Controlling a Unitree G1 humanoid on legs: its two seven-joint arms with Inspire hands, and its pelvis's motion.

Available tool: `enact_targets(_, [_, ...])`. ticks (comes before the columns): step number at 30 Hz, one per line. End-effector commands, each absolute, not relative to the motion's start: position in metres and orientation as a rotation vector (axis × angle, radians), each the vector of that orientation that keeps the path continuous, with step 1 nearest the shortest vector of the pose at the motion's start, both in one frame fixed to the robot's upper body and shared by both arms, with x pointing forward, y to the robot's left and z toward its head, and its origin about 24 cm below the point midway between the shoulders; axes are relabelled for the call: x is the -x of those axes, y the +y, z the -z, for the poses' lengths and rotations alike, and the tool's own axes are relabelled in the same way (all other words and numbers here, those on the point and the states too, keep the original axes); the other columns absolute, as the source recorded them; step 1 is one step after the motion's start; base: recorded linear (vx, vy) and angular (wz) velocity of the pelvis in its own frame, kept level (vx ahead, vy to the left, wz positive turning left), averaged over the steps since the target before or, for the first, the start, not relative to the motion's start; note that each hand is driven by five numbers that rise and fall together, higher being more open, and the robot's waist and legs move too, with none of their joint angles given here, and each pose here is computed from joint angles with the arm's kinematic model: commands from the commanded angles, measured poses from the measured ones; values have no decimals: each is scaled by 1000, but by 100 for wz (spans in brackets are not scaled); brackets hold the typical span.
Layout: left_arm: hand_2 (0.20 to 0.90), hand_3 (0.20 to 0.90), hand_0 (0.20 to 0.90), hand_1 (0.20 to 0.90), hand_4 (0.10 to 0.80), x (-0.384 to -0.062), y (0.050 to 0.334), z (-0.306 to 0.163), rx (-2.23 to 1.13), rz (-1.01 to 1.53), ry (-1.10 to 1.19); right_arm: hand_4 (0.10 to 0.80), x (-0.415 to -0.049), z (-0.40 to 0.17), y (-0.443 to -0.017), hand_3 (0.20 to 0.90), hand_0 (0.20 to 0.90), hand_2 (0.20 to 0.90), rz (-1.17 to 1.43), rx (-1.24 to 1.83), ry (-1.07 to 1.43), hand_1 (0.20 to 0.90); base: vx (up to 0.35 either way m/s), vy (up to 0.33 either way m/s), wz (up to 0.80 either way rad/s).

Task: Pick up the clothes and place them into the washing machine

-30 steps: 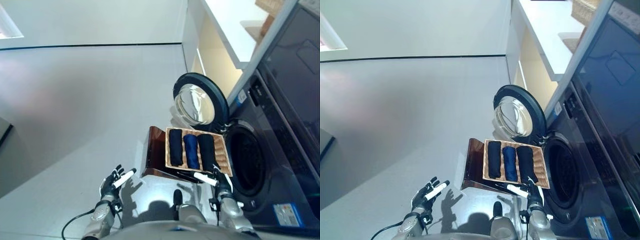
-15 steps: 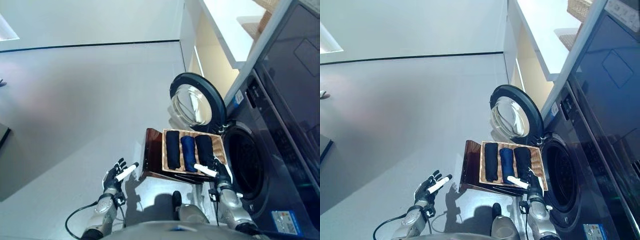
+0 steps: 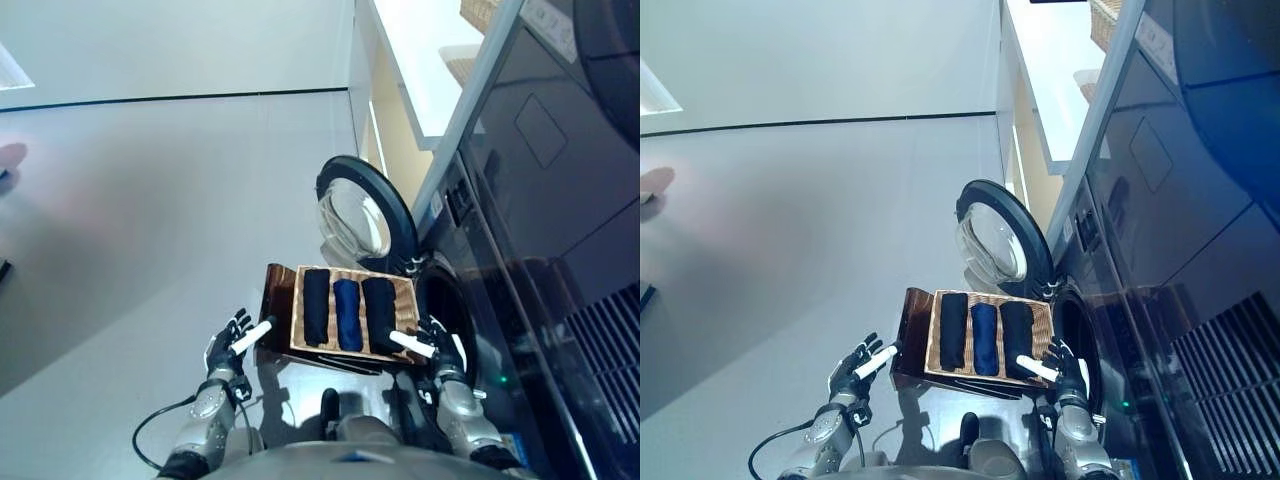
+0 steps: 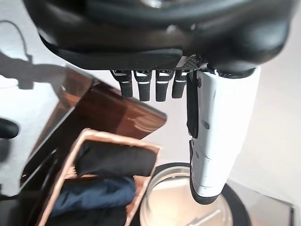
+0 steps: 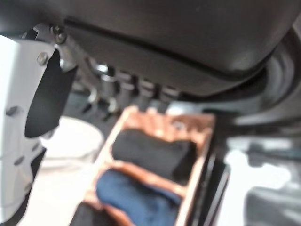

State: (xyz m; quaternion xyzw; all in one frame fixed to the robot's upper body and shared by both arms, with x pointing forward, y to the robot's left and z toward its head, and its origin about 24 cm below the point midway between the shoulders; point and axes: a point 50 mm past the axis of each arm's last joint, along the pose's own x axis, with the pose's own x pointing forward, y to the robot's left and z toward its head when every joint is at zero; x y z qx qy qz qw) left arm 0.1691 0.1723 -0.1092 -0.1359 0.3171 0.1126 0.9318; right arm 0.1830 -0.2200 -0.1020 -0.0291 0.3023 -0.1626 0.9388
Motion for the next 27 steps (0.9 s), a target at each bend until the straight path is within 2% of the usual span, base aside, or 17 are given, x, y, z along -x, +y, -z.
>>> enact_targets(1, [900,900,900,900,800,-198,177,80,245,-191,456,800,-210,73,-230,900,900,900,360,59,420,900,182,111,-40])
enact_targets(10, [900,900,900,900,800,-212,170,73,233,-154,415,800,-214,72,-233,900,900,900,387,52,416,900,111,141,-32])
enact_targets(22, [900,900,900,900,800,-219,189,64,247,-236,361,800,-238,62,-212,900,900,900,307,37,371,900,13,103,-10])
enact_targets(27, [900,900,900,900,800,-220,193,65,250,-262,366,800,-242,60,-207,900,900,900,302,21,364,900,1,45,17])
